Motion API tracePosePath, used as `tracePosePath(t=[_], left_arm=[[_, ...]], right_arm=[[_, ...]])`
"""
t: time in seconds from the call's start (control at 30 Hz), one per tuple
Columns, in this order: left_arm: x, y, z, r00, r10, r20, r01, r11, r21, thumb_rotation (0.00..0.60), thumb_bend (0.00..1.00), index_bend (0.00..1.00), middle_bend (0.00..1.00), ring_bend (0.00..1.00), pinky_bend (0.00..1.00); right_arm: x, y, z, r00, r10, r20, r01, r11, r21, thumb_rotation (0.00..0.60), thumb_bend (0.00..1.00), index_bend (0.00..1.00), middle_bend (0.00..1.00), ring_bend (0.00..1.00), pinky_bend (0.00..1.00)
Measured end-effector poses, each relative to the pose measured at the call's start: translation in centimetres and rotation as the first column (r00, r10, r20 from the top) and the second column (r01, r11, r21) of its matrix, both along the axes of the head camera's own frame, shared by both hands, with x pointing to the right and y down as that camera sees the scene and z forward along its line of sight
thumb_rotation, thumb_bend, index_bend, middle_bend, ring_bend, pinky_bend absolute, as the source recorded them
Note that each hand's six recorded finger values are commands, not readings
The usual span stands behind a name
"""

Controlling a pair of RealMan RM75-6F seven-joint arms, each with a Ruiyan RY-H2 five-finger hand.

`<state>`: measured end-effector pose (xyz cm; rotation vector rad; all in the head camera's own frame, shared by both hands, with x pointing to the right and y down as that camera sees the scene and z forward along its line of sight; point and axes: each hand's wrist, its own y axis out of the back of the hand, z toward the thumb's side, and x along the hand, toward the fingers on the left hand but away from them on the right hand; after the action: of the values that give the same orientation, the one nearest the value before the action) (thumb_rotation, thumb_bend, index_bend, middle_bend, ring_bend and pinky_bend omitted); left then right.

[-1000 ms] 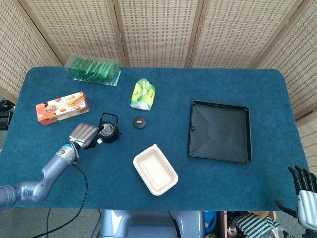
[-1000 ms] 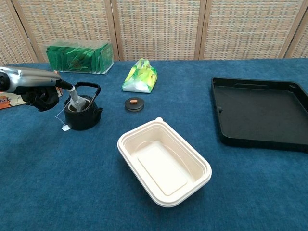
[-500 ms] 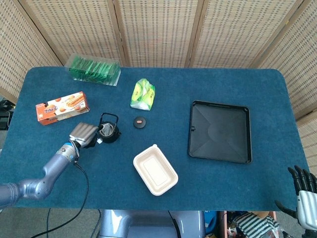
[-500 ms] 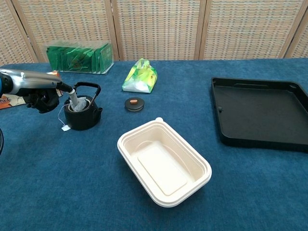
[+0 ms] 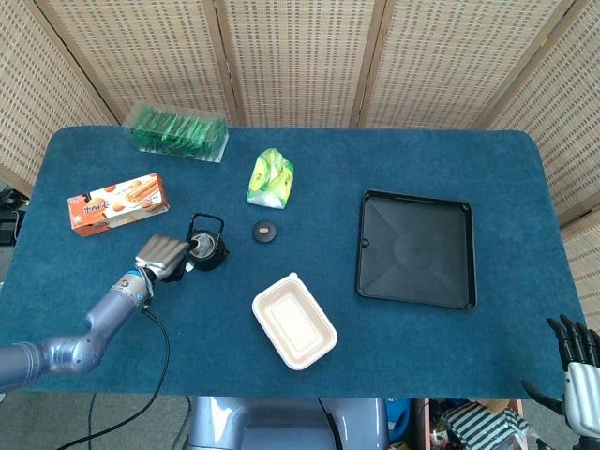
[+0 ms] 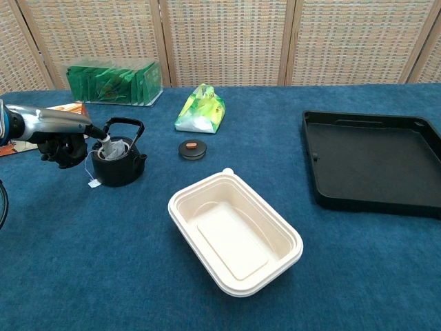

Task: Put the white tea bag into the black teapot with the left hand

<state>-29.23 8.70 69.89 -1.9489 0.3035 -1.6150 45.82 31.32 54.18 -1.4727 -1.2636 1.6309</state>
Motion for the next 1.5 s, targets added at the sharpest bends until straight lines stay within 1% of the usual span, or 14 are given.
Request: tracePosePath(t=[0.1,0.27,0.57,0.8,0.93,1.03,1.13,1.37,1.5], left_arm=[[0.0,0.0,-0.1,1.000,0.005,0.004,-0.005,1.000,-0.006,0.600,1.00,0.23,0.76,0.74,0.67],[0.2,-0.1,-0.5,1.000,-0.015,-0.016,0.015,1.000,-0.004,0.600,1.00,0.23,0.76,0.74,0.67],[0.3,-0.2,-2.0,0.998,-0.009,-0.057,0.010,1.000,0.029,0.600,1.00,0.23,0.76,0.74,0.67],[0.3,-0.4,-2.6,0.997,-0.018,-0.079,0.022,0.999,0.046,0.600,1.00,0.23,0.76,0.74,0.67],[0.2,-0.6,-2.3,0.997,-0.028,-0.076,0.032,0.998,0.050,0.600,1.00,0.23,0.76,0.74,0.67],[0.1,-0.9,-1.6,0.997,-0.033,-0.065,0.036,0.998,0.046,0.600,1.00,0.23,0.76,0.74,0.67],[0.2,-0.9,-0.8,0.998,-0.037,-0.052,0.039,0.999,0.031,0.600,1.00,0.23,0.76,0.74,0.67],[0.2,-0.6,0.3,0.999,-0.038,-0.028,0.038,0.999,-0.001,0.600,1.00,0.23,0.76,0.74,0.67],[0.3,-0.6,0.5,0.999,-0.033,-0.023,0.032,0.999,-0.005,0.600,1.00,0.23,0.76,0.74,0.67]], right_arm=[[0.0,0.0,-0.1,1.000,0.000,0.000,0.000,1.000,0.003,0.600,0.02,0.14,0.12,0.00,0.05],[0.0,0.1,-0.1,1.000,-0.001,0.000,0.001,1.000,0.004,0.600,0.02,0.14,0.12,0.00,0.05],[-0.1,0.0,-0.2,1.000,-0.002,0.001,0.002,1.000,0.008,0.600,0.02,0.14,0.12,0.00,0.05],[0.0,0.0,-0.1,1.000,0.000,0.001,0.000,1.000,0.005,0.600,0.02,0.14,0.12,0.00,0.05],[0.1,0.1,-0.1,1.000,0.004,0.000,-0.004,1.000,0.003,0.600,0.02,0.14,0.13,0.00,0.05],[0.2,0.2,-0.1,1.000,0.009,-0.001,-0.009,1.000,0.001,0.600,0.02,0.14,0.13,0.00,0.05],[0.2,0.2,-0.1,1.000,0.010,-0.002,-0.010,1.000,0.001,0.600,0.02,0.14,0.13,0.00,0.05],[0.2,0.2,-0.1,1.000,0.011,-0.004,-0.011,1.000,0.001,0.600,0.02,0.14,0.12,0.00,0.05],[0.1,0.3,-0.1,1.000,0.011,-0.002,-0.011,1.000,0.002,0.600,0.02,0.14,0.12,0.00,0.05]])
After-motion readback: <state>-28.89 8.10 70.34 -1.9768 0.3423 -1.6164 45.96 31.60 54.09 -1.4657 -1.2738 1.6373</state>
